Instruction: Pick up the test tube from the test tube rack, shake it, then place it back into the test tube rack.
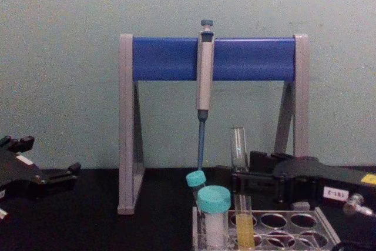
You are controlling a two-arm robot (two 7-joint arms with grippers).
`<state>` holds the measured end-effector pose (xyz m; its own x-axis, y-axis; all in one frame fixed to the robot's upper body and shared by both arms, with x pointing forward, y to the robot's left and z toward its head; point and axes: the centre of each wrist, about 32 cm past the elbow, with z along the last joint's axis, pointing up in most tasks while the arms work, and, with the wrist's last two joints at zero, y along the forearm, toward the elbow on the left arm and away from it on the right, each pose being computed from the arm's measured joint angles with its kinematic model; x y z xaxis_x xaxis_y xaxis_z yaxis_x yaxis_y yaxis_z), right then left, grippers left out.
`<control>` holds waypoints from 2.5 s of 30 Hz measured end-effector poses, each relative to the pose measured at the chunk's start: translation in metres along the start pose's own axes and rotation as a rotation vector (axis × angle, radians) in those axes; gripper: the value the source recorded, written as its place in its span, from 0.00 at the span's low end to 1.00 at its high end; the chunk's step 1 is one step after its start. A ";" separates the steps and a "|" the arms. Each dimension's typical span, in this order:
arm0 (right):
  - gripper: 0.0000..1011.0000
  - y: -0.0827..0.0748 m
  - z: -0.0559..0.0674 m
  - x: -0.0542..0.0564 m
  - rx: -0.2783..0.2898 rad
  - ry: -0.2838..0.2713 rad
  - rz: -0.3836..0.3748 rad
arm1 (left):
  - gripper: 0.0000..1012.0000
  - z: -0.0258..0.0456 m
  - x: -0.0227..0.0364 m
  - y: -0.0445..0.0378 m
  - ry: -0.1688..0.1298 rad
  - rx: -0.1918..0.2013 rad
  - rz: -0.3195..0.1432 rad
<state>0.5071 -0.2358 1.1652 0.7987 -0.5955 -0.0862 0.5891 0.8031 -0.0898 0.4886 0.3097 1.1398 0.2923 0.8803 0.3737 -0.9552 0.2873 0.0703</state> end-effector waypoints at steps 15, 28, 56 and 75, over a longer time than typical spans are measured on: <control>0.99 0.005 -0.001 0.001 -0.010 -0.017 0.004 | 0.99 0.0000 0.0000 0.0000 0.000 0.000 0.000; 0.95 0.004 -0.001 0.002 -0.010 -0.015 0.003 | 0.99 0.0000 0.0000 0.0000 0.000 0.000 0.000; 0.23 0.004 -0.001 0.001 -0.009 -0.012 0.003 | 0.99 0.0000 0.0000 0.0000 0.000 0.000 0.000; 0.23 0.004 -0.001 0.001 -0.009 -0.012 0.003 | 0.99 0.0000 0.0000 0.0000 0.000 0.000 0.000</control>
<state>0.5105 -0.2336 1.1639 0.8019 -0.5929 -0.0745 0.5857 0.8045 -0.0983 0.4886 0.3097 1.1398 0.2922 0.8803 0.3737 -0.9553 0.2873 0.0703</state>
